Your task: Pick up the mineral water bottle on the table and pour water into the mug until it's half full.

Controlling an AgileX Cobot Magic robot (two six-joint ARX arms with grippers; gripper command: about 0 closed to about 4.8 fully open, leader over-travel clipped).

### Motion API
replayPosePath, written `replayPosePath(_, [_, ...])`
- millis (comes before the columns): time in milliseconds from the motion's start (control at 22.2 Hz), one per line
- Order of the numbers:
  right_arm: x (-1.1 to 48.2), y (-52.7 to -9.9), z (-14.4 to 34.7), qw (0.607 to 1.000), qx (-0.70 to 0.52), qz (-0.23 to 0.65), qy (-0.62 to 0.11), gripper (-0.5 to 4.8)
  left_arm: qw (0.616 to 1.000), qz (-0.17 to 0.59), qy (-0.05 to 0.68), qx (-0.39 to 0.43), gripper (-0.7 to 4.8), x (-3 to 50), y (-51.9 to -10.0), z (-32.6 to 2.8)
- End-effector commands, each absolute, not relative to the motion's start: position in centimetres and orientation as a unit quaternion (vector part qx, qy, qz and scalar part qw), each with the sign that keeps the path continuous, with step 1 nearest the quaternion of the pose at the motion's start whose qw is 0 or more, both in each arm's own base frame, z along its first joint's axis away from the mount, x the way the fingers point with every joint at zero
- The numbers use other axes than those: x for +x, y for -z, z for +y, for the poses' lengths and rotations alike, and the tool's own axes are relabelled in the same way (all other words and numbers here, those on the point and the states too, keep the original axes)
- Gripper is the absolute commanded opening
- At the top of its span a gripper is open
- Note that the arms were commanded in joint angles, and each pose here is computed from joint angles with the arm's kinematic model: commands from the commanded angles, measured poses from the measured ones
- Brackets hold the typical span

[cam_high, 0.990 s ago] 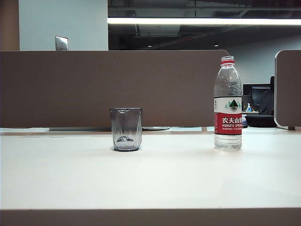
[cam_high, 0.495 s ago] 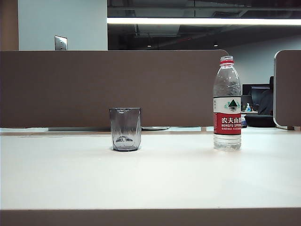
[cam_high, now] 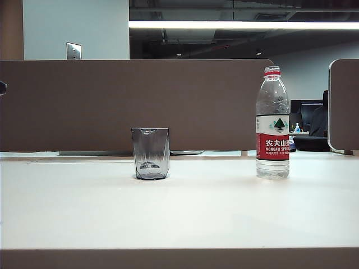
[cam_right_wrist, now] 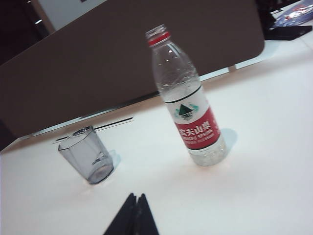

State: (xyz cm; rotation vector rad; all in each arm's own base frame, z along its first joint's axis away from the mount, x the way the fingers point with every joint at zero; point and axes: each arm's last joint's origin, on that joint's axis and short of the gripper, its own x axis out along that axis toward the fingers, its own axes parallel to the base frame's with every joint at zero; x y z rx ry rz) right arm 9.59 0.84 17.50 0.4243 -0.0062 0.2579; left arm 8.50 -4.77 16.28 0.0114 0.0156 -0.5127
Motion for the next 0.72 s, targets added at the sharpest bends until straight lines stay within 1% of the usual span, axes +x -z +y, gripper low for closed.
replayPosePath(45, [9.6,-20.7,0.7,0.972,0.211,-0.03,-0.104,-0.09,0.967,0.003,0.254,0.004,-0.05,8.5,-16.4,-4.8])
replayPosePath(135, [10.8,-22.2,0.7,0.983,0.162,-0.006,-0.09,-0.09,0.967,0.003,0.254,0.004,-0.05,8.5,-16.4,-4.8])
replayPosePath(180, [12.2,-22.8,0.7,0.988,0.127,0.02,-0.088,0.11,0.967,0.003,0.254,0.004,-0.05,8.5,-16.4,-4.8])
replayPosePath(225, [12.9,-22.9,0.8,0.989,0.114,0.031,-0.089,0.51,0.967,0.003,0.254,0.004,-0.05,8.5,-16.4,-4.8])
replayPosePath(270, [14.0,-22.8,0.9,0.99,0.099,0.043,-0.093,1.45,0.967,0.003,0.254,0.005,-0.05,8.5,-16.4,-4.8])
replayPosePath(315, [15.7,-22.5,1.1,0.99,0.08,0.055,-0.102,3.94,0.967,0.003,0.254,0.004,-0.05,8.5,-16.4,-4.8])
replayPosePath(360, [16.9,-22.2,1.2,0.99,0.075,0.059,-0.106,4.79,0.967,0.003,0.254,0.005,-0.05,8.5,-16.4,-4.8])
replayPosePath(495, [21.0,-19.8,1.5,0.989,0.067,0.048,-0.122,4.79,0.967,0.003,0.254,0.004,-0.05,8.5,-16.4,-4.8])
replayPosePath(675, [24.6,-16.6,1.7,0.992,0.033,0.01,-0.125,4.79,0.967,0.003,0.254,0.004,-0.05,8.5,-16.4,-4.8])
replayPosePath(720, [25.6,-15.6,1.8,0.99,0.033,0.013,-0.138,4.79,0.967,0.003,0.254,0.004,-0.05,8.5,-16.4,-4.8])
